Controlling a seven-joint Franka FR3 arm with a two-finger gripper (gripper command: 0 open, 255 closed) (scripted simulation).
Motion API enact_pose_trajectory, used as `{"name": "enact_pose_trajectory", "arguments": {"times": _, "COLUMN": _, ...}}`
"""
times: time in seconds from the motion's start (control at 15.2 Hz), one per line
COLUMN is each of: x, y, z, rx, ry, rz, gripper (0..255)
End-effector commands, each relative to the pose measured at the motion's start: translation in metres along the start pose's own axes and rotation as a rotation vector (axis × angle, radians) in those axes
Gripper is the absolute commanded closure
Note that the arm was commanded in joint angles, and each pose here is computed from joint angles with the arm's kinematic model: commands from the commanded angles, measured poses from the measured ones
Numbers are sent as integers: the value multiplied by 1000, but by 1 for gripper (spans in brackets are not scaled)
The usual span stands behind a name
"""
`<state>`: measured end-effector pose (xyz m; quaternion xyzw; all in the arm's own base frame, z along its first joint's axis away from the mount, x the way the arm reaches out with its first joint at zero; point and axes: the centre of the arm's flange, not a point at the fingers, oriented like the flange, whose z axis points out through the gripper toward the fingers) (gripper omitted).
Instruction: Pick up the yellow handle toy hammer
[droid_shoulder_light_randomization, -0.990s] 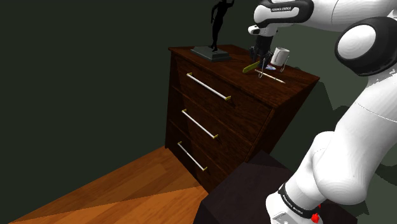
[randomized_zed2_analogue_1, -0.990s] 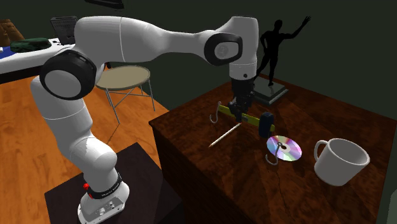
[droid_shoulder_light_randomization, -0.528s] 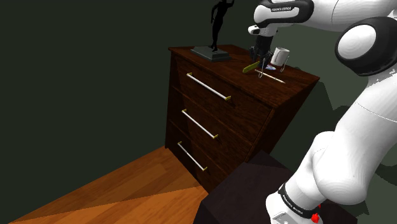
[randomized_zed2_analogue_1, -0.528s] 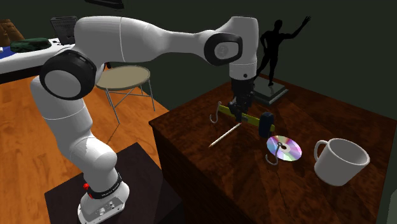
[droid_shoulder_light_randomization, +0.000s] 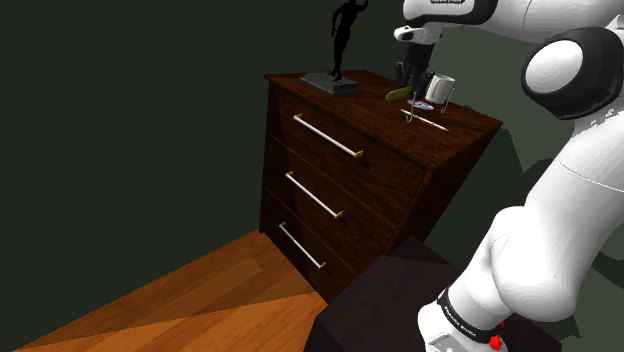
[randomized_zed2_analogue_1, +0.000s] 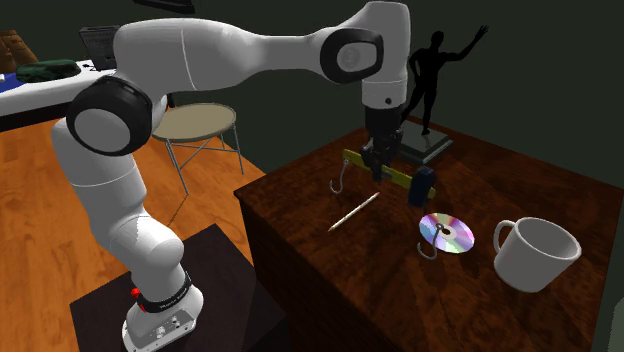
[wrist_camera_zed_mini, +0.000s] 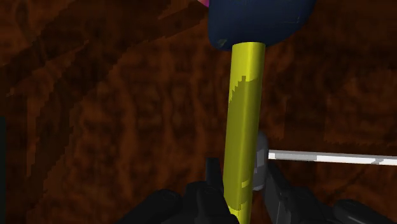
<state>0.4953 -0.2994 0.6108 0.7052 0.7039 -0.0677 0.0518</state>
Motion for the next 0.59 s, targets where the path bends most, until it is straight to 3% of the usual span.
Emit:
{"name": "enact_pose_trajectory", "arguments": {"times": 0.0, "x": -3, "y": 0, "z": -11, "rx": 0, "ry": 0, "rz": 0, "gripper": 255}}
{"name": "enact_pose_trajectory", "arguments": {"times": 0.53, "x": -8, "y": -1, "z": -43, "rx": 0, "ry": 0, "rz": 0, "gripper": 255}}
